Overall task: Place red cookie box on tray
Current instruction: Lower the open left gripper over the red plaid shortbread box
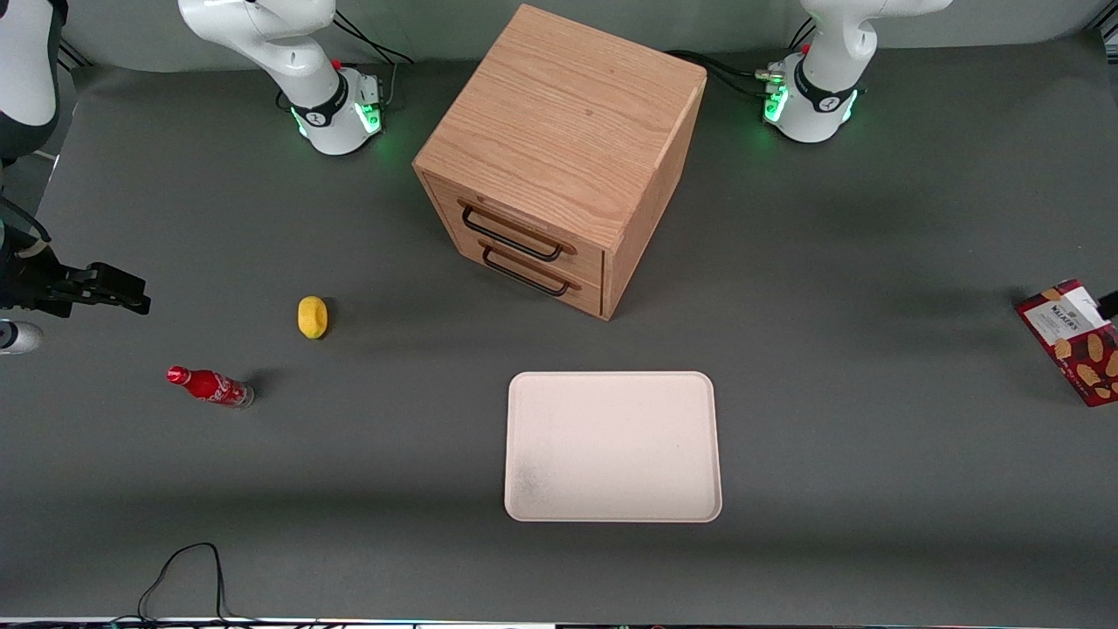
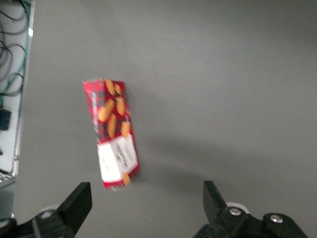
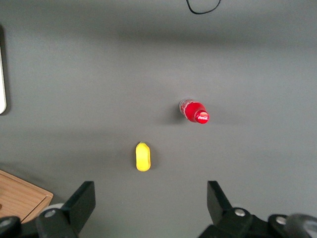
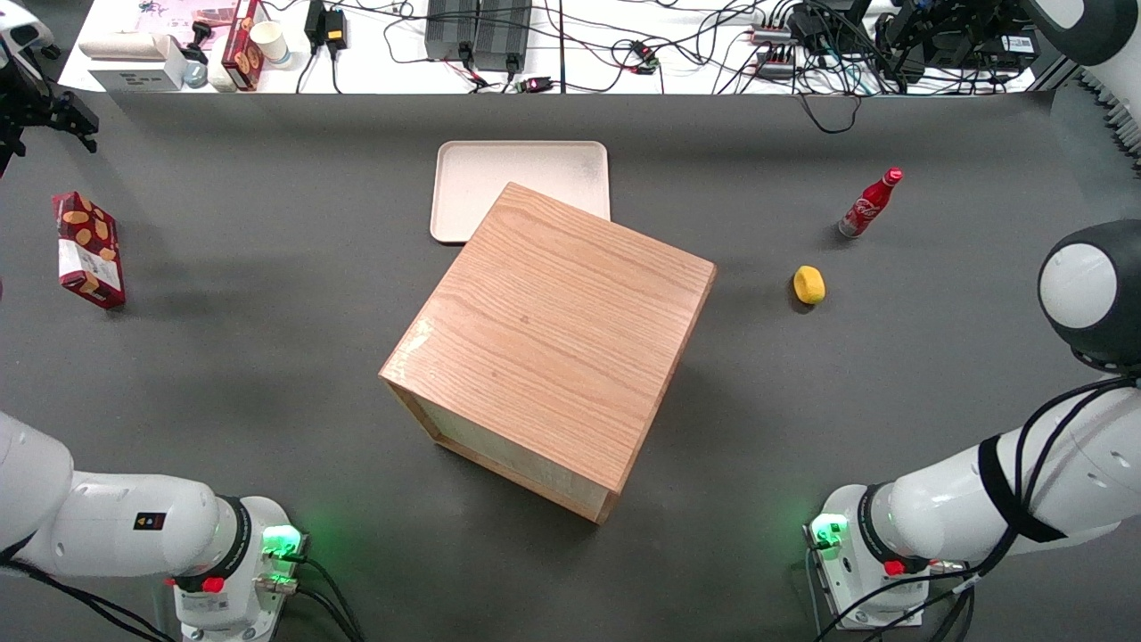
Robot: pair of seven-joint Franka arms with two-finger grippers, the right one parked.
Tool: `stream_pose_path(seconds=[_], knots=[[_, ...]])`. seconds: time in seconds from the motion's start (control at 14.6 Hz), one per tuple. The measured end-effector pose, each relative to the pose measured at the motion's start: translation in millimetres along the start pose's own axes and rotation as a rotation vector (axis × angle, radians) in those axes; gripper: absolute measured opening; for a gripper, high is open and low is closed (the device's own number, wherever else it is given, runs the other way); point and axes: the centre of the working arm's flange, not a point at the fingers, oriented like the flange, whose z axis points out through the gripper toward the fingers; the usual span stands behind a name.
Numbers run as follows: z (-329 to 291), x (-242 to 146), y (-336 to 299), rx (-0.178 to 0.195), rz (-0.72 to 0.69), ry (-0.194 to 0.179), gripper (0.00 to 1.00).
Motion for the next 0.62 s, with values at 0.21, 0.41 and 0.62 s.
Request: stream_pose_path(seconds=[0.21,0.41,0.62], knots=[[65,9,-40,-0.039,-0.024,0.018,1.0],[136,8,-77,-0.097,-0.047,-0.007,1.0],[181,9,-93,-0.082,-0.062,-0.029,1.0]])
